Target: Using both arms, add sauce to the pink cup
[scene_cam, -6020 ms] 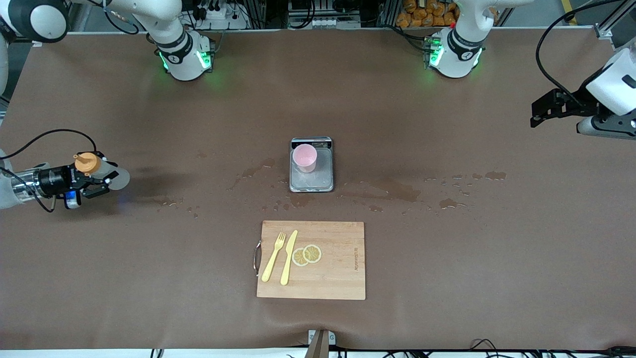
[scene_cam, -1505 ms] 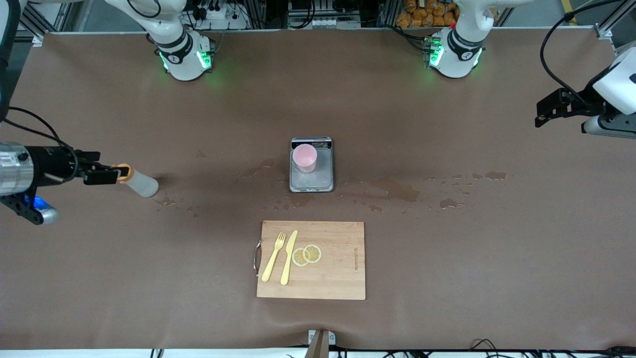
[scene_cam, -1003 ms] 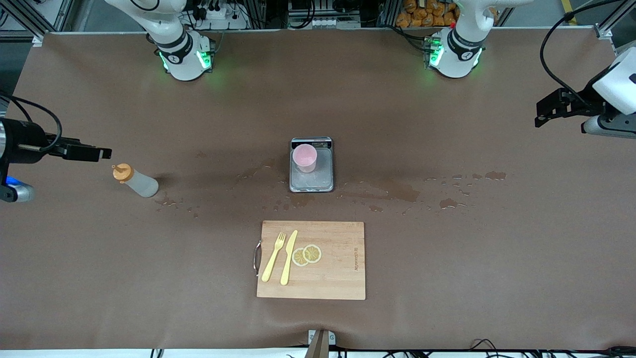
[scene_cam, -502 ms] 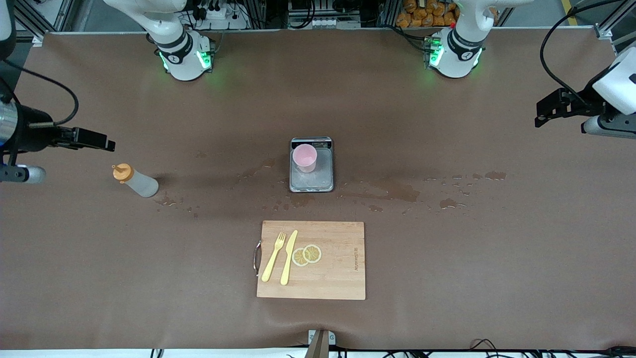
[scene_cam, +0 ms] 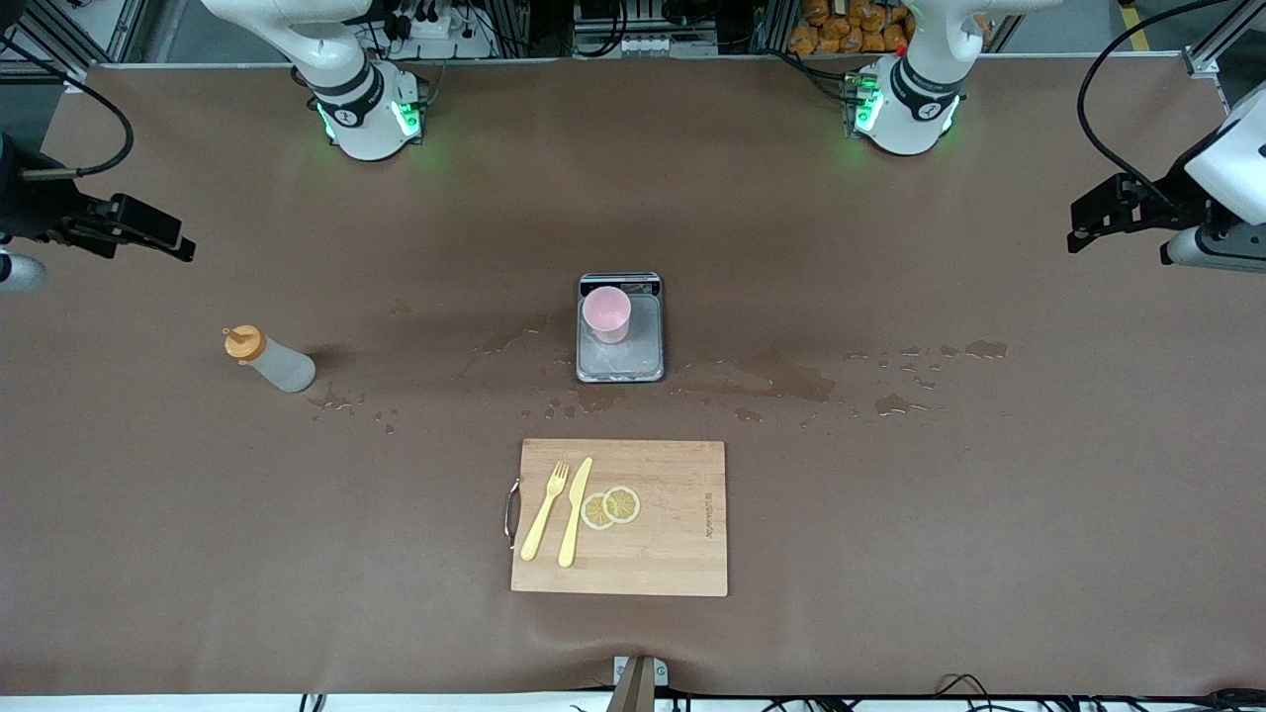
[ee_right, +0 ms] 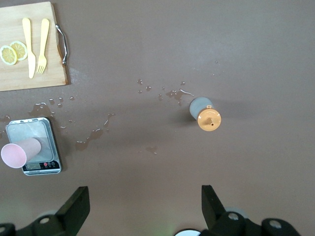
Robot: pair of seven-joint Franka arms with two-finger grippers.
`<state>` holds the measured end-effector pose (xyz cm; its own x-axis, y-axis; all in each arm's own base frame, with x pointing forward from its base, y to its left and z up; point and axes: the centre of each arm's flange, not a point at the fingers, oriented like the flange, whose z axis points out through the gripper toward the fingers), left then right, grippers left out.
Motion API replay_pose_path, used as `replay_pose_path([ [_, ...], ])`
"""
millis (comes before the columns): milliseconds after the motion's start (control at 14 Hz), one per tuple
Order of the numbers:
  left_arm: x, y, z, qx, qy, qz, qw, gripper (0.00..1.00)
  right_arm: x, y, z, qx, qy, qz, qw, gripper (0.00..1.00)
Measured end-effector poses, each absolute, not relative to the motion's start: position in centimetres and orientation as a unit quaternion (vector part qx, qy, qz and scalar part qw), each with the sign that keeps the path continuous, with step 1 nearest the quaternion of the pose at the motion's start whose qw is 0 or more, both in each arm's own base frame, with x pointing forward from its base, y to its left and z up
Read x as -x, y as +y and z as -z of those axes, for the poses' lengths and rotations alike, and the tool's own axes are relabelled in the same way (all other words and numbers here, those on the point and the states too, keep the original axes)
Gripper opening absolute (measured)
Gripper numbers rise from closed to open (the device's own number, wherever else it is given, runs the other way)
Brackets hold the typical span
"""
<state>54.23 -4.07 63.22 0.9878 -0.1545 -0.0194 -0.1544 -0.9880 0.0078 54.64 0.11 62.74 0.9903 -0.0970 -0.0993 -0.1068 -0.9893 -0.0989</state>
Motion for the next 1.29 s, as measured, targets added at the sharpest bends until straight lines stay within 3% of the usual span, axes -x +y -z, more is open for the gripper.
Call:
replay_pose_path([
  [1290,-54.2,-4.1,-63.2,-0.997,-0.076,0.01,0.003,1.0,-55.0,0.0,-63.4,0.999,0.043,0.013,0.007,1.0],
])
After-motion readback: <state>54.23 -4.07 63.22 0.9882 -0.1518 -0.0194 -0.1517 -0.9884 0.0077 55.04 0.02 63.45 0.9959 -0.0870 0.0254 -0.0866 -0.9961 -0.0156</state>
